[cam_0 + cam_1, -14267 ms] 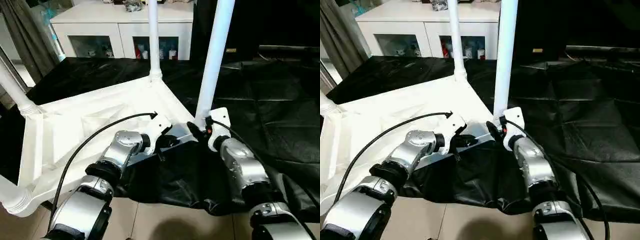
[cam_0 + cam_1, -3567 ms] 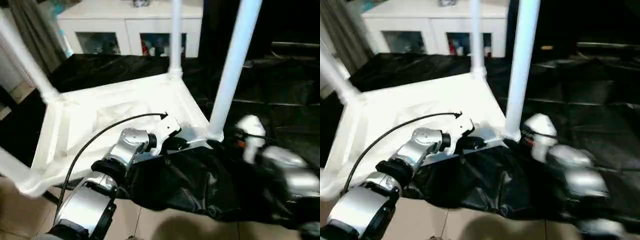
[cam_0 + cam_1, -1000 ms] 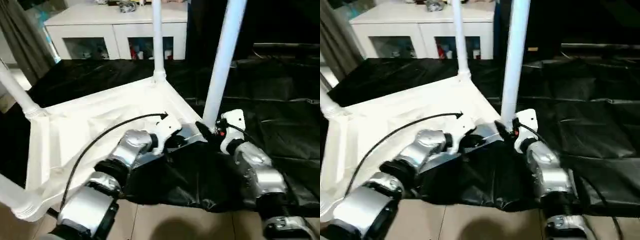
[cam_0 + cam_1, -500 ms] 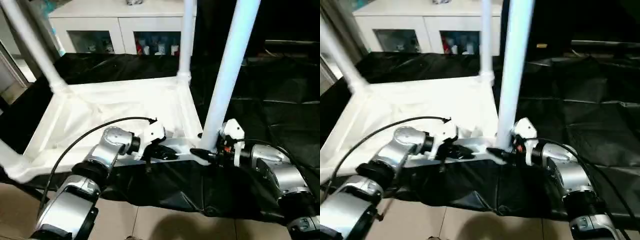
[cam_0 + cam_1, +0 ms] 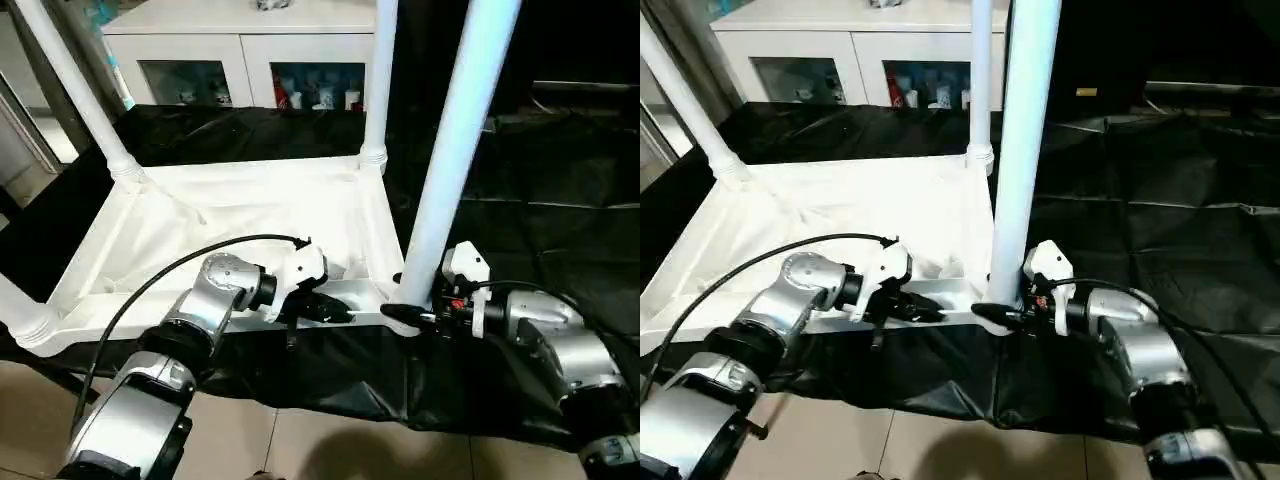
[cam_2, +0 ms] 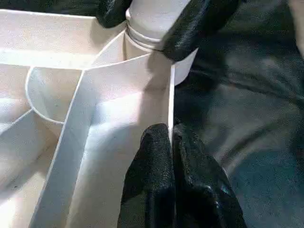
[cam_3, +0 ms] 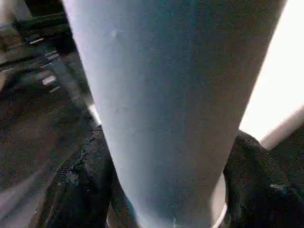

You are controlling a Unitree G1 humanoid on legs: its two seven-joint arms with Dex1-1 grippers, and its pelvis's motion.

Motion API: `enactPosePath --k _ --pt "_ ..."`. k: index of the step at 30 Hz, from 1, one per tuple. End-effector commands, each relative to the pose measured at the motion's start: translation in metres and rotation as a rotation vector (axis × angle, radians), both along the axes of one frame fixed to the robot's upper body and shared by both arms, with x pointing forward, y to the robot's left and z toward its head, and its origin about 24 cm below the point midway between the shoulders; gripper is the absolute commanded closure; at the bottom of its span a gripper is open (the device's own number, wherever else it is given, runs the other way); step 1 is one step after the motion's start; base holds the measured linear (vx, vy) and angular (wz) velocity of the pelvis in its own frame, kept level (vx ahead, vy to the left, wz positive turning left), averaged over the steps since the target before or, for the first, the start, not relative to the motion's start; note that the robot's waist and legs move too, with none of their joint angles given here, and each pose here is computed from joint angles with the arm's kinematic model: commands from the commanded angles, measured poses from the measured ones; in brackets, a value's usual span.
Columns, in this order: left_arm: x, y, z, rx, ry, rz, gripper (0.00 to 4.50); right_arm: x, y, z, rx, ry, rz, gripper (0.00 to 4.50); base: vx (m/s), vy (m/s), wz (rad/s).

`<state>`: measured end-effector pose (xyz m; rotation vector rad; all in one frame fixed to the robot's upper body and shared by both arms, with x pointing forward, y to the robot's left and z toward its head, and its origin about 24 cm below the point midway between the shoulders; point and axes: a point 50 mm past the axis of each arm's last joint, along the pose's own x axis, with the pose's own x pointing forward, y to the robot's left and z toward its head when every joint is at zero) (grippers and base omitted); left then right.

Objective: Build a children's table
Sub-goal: Rotate leg to tighten

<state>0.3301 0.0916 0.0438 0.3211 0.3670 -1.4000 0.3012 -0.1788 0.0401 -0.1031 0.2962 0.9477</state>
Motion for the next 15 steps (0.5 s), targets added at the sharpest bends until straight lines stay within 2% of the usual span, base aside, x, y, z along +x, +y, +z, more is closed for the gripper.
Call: enactPosePath --k 1,2,3,4,6,9,13,14,15 --pt "0.009 -0.003 0.002 0.006 -0.034 0.102 4.50 -0.002 0.002 -0.019 -0.045 0.059 -0.095 1.85 0.000 0.000 0.00" --pt "0.015 -0.012 0.004 -0.005 -0.058 0.200 4.50 0.003 0.004 -0.029 -0.065 0.066 -0.244 1.85 0.000 0.000 0.00" --pt "0.016 -0.014 0.004 -0.007 -0.063 0.218 4.50 0.005 0.004 -0.030 -0.064 0.069 -0.277 1.85 0.000 0.000 0.00" --pt "0.020 -0.023 0.005 -0.020 -0.079 0.294 4.50 0.010 0.007 -0.036 -0.057 0.088 -0.414 1.86 0.000 0.000 0.00" --pt "0.023 -0.034 0.006 -0.040 -0.087 0.354 4.50 0.014 0.010 -0.040 -0.046 0.105 -0.533 1.86 0.000 0.000 0.00" --pt "0.023 -0.044 0.007 -0.060 -0.087 0.387 4.50 0.016 0.018 -0.042 -0.011 0.133 -0.591 1.86 0.000 0.000 0.00" --pt "0.017 -0.056 0.007 -0.088 -0.086 0.316 4.50 0.018 0.037 -0.035 0.051 0.090 -0.498 1.86 0.000 0.000 0.00" --pt "0.015 -0.058 0.007 -0.095 -0.084 0.289 4.50 0.017 0.040 -0.033 0.082 0.086 -0.464 1.51 0.000 0.000 0.00" --pt "0.012 -0.057 0.006 -0.096 -0.081 0.252 4.50 0.017 0.040 -0.029 0.113 0.087 -0.422 1.51 0.000 0.000 0.00"
